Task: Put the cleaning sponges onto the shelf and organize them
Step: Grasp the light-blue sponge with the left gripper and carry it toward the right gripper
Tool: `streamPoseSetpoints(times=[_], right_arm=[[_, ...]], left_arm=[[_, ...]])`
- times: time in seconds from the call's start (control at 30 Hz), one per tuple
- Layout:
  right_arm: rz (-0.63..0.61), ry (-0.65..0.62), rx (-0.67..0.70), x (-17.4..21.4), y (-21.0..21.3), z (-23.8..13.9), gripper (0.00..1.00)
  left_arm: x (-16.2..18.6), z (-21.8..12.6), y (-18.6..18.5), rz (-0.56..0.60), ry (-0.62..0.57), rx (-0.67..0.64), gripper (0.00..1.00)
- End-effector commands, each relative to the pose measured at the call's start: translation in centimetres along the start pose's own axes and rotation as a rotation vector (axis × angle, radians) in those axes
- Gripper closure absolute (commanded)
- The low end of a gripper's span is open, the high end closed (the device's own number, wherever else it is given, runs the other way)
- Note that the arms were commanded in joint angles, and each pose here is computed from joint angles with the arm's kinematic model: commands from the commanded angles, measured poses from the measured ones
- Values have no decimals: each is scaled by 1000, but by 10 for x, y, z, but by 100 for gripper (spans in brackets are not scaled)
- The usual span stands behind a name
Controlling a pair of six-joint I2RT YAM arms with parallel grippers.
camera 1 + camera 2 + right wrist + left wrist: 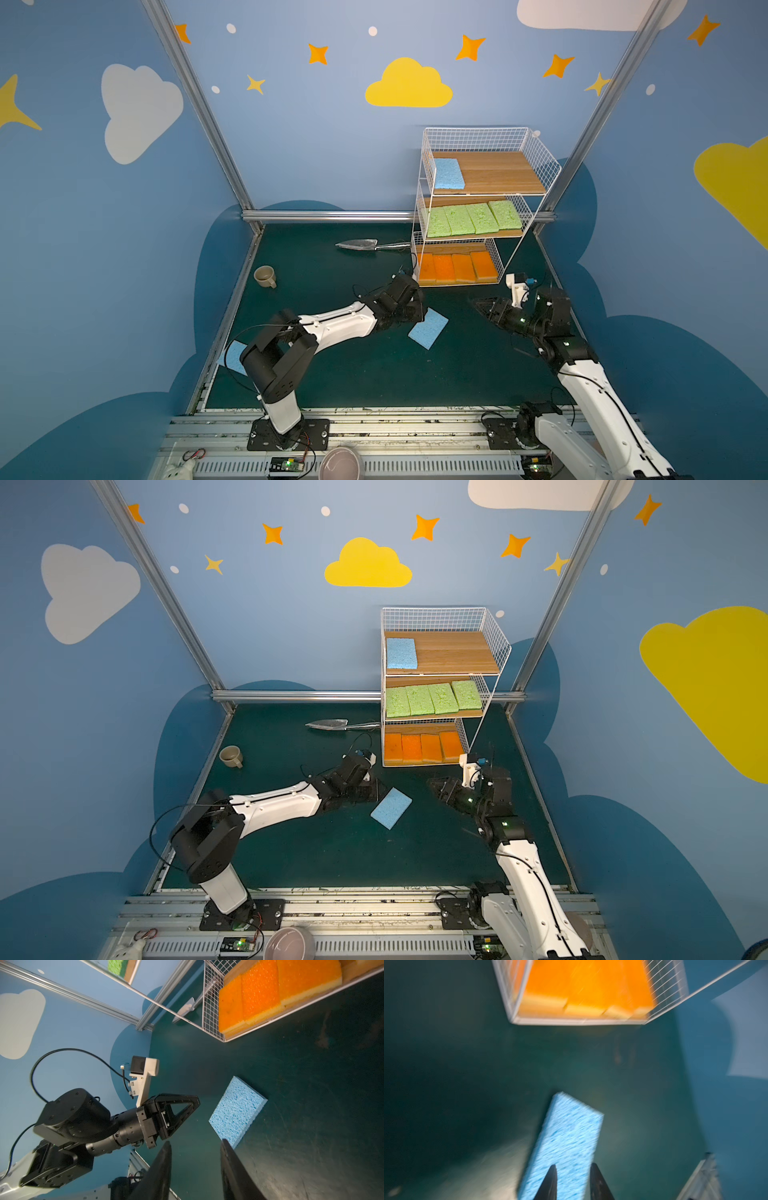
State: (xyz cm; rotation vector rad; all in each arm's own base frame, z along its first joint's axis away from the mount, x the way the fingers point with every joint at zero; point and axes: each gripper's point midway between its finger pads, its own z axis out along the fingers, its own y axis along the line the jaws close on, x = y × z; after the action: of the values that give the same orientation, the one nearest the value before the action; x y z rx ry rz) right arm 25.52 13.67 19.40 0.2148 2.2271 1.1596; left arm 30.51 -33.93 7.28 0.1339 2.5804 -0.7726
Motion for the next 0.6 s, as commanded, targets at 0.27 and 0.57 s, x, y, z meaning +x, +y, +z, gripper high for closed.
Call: streamPoseSetpoints(times=[0.27, 0.57], right_arm=[[111, 103, 58, 34, -40, 16, 61], [239, 229, 167, 38, -71, 42, 68]], left_arm=[[52, 34, 21, 27, 150, -27, 75], [84, 38, -28, 47, 175, 88, 75]])
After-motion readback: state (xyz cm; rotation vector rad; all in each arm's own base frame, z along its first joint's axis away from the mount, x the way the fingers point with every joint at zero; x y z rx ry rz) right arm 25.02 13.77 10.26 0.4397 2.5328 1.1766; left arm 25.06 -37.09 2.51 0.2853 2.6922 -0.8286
